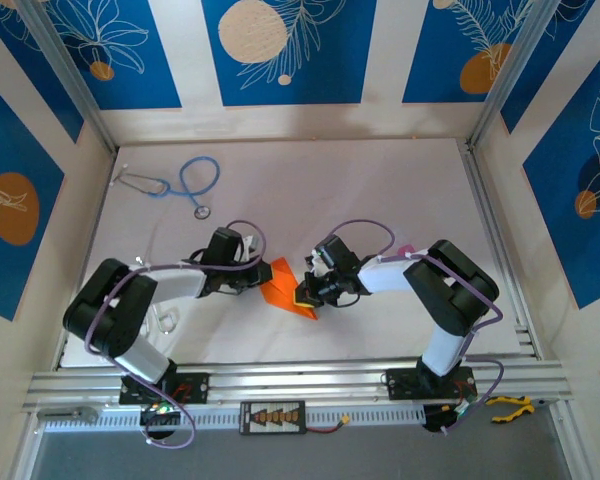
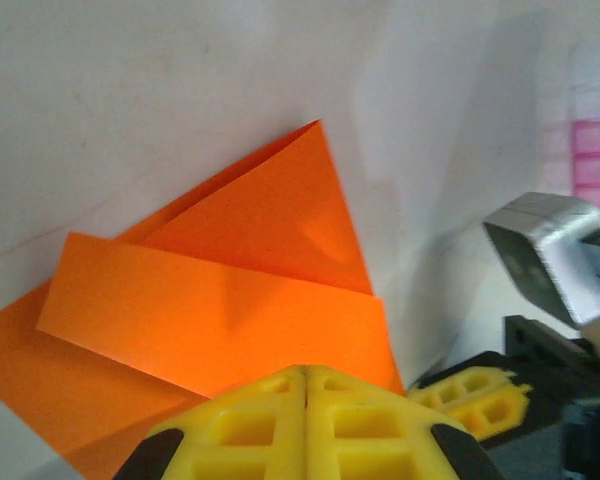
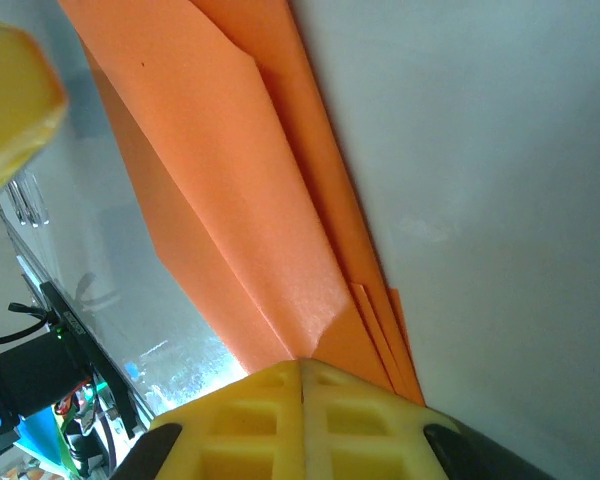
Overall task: Fold a paper plane with a square sheet of paper (pick it up from the middle)
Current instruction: Fourth fold the wing at the center of the table.
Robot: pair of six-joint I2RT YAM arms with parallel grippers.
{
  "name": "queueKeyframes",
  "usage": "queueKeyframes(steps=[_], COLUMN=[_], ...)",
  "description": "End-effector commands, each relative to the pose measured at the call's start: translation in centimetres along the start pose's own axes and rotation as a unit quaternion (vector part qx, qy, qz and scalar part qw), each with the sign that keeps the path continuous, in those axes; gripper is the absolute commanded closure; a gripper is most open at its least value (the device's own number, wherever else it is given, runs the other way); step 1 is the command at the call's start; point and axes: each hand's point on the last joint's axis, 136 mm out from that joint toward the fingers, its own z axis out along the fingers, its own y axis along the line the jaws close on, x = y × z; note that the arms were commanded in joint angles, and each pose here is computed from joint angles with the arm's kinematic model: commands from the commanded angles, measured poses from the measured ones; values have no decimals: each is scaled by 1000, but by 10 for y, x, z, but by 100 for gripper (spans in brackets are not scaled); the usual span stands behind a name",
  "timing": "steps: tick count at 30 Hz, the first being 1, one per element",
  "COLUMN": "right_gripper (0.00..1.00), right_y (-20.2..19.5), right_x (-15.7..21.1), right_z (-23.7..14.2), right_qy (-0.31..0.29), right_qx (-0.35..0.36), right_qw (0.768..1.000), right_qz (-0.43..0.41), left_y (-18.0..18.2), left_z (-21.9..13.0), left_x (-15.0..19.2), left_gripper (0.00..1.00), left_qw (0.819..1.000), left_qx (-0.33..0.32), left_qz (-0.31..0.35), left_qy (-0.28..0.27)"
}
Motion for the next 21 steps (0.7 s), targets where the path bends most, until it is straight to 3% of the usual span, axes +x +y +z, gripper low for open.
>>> queueKeyframes(steps=[1,13,21], right_gripper=[100,100,100], right_y=[-35,-35,-35], right_x=[19,21,21], right_z=[1,3,3], right_qy=[23,29,32], right_qx=[62,60,60], right_qw=[997,997,997], right_qz=[36,36,36], left_y=[15,66,81], left_z=[8,-6,-15], left_x=[-3,-22,-44], left_gripper=[95,96,96], left_qw=[1000,992,988], left_qx=[-26,-106,-105], left_qz=[-5,-66,-97], left_qy=[-11,-33,-49])
